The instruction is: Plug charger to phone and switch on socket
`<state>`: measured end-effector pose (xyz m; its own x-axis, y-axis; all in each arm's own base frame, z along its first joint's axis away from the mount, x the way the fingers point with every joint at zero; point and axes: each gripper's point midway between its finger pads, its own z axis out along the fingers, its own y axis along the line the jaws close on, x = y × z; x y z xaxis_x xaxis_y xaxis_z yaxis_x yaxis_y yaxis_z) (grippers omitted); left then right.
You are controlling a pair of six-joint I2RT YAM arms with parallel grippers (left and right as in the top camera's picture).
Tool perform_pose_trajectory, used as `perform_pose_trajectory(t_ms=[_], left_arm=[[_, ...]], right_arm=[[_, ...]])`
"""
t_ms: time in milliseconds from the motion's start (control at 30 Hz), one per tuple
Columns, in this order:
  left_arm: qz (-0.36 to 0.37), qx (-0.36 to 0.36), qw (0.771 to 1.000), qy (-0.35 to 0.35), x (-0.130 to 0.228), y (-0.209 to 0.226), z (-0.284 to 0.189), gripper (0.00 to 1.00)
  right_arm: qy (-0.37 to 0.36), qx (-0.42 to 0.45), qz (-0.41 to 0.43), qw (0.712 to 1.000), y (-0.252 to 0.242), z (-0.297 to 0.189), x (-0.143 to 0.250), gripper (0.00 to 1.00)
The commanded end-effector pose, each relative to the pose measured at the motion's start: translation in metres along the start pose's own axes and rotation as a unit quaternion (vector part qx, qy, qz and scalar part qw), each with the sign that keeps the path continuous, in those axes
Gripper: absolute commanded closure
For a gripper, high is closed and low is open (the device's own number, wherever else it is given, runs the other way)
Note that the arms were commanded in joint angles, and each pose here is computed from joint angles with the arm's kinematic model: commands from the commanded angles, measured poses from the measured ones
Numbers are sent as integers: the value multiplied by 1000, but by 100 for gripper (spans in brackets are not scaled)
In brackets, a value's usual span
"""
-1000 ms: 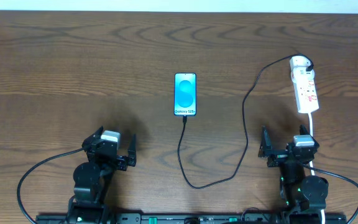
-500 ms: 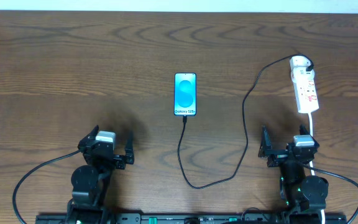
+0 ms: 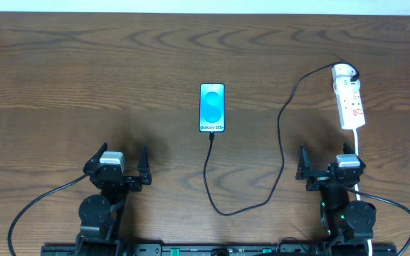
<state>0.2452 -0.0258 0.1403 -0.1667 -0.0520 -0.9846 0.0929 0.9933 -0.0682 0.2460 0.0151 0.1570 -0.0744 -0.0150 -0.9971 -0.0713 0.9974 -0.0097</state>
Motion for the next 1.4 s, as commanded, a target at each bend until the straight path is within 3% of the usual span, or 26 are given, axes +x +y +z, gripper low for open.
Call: perform_pose_trajectory(t_ms=[0, 1367], left_arm=[[13, -13, 1000, 22, 15, 6, 1, 2], [17, -47, 999, -5, 3, 19, -3, 2]], right_arm=[[0, 3, -6, 1000, -1, 0, 1, 1], [0, 3, -6, 1000, -1, 0, 1, 1]])
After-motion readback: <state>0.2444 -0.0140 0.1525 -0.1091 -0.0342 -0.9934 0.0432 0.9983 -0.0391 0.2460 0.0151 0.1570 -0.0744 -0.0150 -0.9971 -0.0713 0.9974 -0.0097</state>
